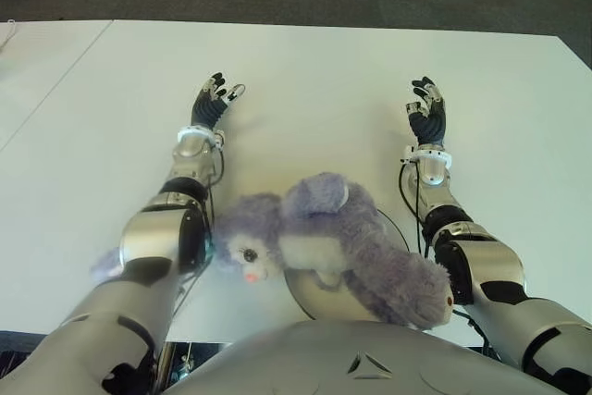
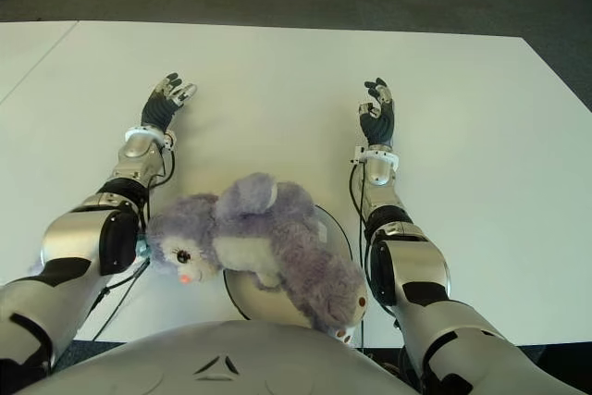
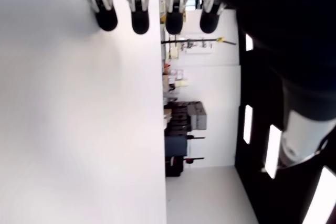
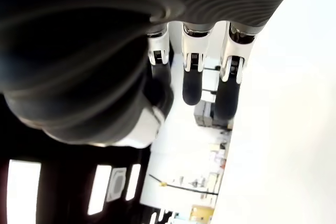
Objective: Put the doll into the plate.
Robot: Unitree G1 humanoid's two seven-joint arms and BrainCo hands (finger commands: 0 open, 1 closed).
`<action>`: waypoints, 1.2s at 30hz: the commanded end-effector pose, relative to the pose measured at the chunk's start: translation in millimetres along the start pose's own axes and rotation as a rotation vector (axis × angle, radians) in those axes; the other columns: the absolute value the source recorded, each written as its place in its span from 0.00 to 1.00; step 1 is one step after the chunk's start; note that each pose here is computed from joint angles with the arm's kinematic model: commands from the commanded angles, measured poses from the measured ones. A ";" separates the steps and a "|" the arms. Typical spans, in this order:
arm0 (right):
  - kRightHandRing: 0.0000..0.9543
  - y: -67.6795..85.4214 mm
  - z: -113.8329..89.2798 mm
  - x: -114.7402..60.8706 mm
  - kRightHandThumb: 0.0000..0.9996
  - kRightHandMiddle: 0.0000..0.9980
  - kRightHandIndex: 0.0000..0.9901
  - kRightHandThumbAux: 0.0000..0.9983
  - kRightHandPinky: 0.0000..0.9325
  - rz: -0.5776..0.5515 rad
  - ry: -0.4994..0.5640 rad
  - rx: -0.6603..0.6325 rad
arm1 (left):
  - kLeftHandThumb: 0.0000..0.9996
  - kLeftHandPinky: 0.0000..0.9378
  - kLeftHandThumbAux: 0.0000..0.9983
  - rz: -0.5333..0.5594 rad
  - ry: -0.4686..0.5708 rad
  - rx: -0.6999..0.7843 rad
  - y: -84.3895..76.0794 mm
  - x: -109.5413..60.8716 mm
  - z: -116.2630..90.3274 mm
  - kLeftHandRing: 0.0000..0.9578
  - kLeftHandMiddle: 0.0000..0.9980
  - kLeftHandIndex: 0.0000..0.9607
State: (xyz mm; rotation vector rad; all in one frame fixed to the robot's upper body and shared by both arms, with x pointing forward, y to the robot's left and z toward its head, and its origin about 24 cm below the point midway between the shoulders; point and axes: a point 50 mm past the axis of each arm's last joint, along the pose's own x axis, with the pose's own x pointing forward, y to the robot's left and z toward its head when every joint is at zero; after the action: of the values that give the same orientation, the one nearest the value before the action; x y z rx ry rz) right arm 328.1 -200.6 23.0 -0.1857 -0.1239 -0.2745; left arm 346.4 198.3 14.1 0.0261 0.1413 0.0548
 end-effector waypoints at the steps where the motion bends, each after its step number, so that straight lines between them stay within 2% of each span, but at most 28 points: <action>1: 0.12 -2.5 -105.1 -122.7 0.55 0.10 0.23 0.89 0.19 0.005 0.544 0.051 | 0.00 0.07 0.61 0.045 0.244 -0.102 -39.1 -62.7 -93.9 0.04 0.05 0.03; 2: 0.14 -2.7 -105.1 -122.3 0.48 0.12 0.22 0.89 0.20 0.004 0.545 0.059 | 0.00 0.07 0.60 0.054 0.247 -0.099 -40.6 -66.3 -97.0 0.05 0.05 0.04; 7: 0.16 -4.2 -105.8 -123.2 0.36 0.14 0.20 0.91 0.20 -0.003 0.551 0.118 | 0.00 0.07 0.57 0.075 0.291 -0.116 -48.3 -91.1 -118.7 0.06 0.07 0.06; 8: 0.17 -4.5 -105.9 -123.6 0.32 0.15 0.19 0.91 0.20 -0.004 0.550 0.132 | 0.00 0.06 0.58 0.077 0.299 -0.124 -49.4 -95.8 -122.4 0.06 0.08 0.07; 10: 0.18 -5.1 -106.3 -123.9 0.30 0.16 0.19 0.91 0.21 -0.005 0.553 0.166 | 0.00 0.06 0.58 0.084 0.318 -0.145 -51.2 -104.0 -129.0 0.06 0.08 0.07; 13: 0.20 -6.1 -107.1 -123.5 0.23 0.18 0.19 0.90 0.23 -0.009 0.564 0.240 | 0.00 0.11 0.63 0.094 0.345 -0.193 -52.8 -112.2 -136.0 0.10 0.11 0.09; 14: 0.20 -6.3 -107.3 -123.5 0.22 0.18 0.19 0.90 0.23 -0.010 0.565 0.258 | 0.00 0.12 0.64 0.094 0.347 -0.203 -52.8 -113.0 -136.6 0.10 0.12 0.09; 17: 0.21 -6.7 -107.7 -123.5 0.19 0.19 0.20 0.89 0.25 -0.023 0.567 0.324 | 0.00 0.12 0.66 0.087 0.306 -0.240 -53.0 -94.6 -122.2 0.11 0.12 0.09; 20: 0.23 -6.6 -108.1 -124.1 0.18 0.21 0.20 0.87 0.27 -0.031 0.568 0.368 | 0.00 0.13 0.69 0.082 0.302 -0.252 -52.4 -83.2 -113.9 0.11 0.12 0.09; 27: 0.24 -6.6 -109.1 -125.0 0.15 0.22 0.20 0.85 0.27 -0.032 0.576 0.403 | 0.00 0.13 0.71 0.072 0.299 -0.251 -52.8 -86.5 -116.1 0.11 0.12 0.10; 36: 0.24 -6.9 -108.7 -125.0 0.12 0.23 0.21 0.83 0.27 -0.026 0.572 0.356 | 0.00 0.13 0.72 0.054 0.311 -0.262 -49.3 -92.0 -121.4 0.13 0.14 0.12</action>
State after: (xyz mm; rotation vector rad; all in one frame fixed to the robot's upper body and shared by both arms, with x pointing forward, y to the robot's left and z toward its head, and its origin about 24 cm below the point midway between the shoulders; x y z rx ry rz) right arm 321.2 -223.8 14.1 0.0869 -0.0779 -0.2074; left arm 324.3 167.2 -2.8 -0.1015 0.0257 0.1091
